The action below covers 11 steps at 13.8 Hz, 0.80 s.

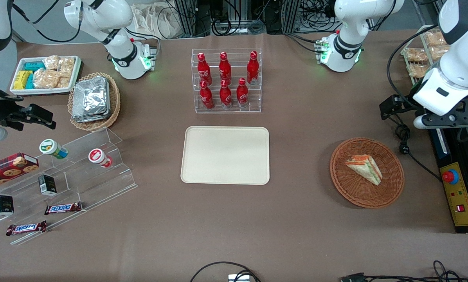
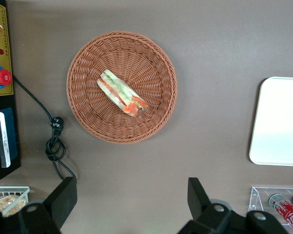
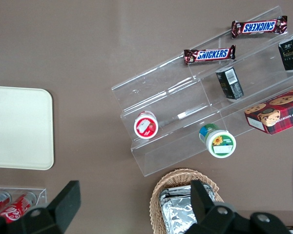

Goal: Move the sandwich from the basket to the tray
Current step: 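Move the left gripper down over the sandwich in the wicker basket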

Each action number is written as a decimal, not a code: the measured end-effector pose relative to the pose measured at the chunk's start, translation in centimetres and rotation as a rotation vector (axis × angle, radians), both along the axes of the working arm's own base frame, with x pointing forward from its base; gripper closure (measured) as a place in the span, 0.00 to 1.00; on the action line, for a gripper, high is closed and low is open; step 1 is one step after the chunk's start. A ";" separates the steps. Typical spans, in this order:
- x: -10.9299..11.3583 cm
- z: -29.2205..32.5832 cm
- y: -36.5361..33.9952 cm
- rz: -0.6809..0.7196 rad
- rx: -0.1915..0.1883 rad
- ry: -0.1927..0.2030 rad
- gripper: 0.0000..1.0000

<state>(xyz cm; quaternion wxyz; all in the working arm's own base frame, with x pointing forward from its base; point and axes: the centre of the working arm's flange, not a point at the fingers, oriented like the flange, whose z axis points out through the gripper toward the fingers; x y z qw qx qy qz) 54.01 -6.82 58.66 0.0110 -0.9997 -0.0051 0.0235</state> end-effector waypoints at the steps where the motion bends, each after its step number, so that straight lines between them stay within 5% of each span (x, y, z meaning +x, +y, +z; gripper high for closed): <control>1: 0.0 0.0 0.0 -0.001 0.000 -0.001 0.00; 11: 0.1 0.4 0.2 0.003 -0.001 -0.015 0.00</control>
